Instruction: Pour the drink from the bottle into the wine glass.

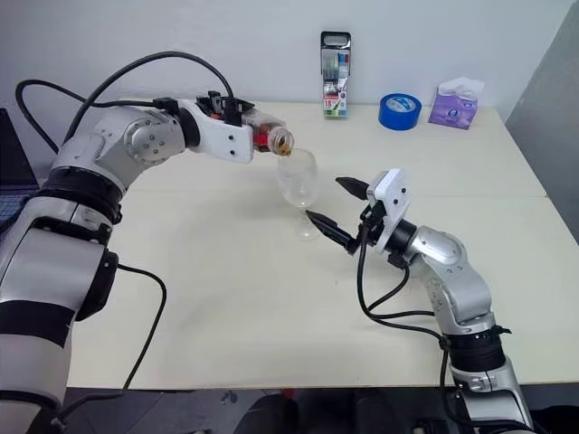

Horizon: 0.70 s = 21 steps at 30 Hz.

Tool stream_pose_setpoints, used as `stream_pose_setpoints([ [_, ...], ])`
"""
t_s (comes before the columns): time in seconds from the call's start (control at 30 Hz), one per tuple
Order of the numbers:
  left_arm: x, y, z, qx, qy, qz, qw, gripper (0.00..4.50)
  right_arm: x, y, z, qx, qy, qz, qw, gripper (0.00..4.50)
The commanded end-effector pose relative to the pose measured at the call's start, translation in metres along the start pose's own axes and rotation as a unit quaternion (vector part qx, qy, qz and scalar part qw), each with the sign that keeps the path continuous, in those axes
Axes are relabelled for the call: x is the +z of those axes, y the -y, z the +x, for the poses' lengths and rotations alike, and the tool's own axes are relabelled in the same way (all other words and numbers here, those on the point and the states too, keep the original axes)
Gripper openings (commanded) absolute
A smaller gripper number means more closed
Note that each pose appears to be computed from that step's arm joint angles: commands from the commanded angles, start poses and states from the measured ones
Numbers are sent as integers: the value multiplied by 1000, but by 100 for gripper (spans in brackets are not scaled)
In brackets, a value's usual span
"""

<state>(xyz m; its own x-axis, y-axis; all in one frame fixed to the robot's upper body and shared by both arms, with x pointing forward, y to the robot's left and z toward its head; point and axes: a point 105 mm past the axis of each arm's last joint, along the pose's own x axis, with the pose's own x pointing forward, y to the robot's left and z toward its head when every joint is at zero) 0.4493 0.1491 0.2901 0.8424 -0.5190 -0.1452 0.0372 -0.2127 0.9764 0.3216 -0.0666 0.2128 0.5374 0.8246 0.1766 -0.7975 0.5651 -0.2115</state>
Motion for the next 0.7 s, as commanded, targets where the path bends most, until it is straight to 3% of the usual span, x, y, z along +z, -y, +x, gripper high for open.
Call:
stream_pose_setpoints([
  [0.03, 2, -24, -2, 31, 0, 39, 999, 166, 15, -2, 0, 2, 24, -23, 999, 450],
  [0.7, -7, -40, -5, 32, -32, 111, 993, 166, 15, -3, 2, 3, 26, -18, 999, 450],
])
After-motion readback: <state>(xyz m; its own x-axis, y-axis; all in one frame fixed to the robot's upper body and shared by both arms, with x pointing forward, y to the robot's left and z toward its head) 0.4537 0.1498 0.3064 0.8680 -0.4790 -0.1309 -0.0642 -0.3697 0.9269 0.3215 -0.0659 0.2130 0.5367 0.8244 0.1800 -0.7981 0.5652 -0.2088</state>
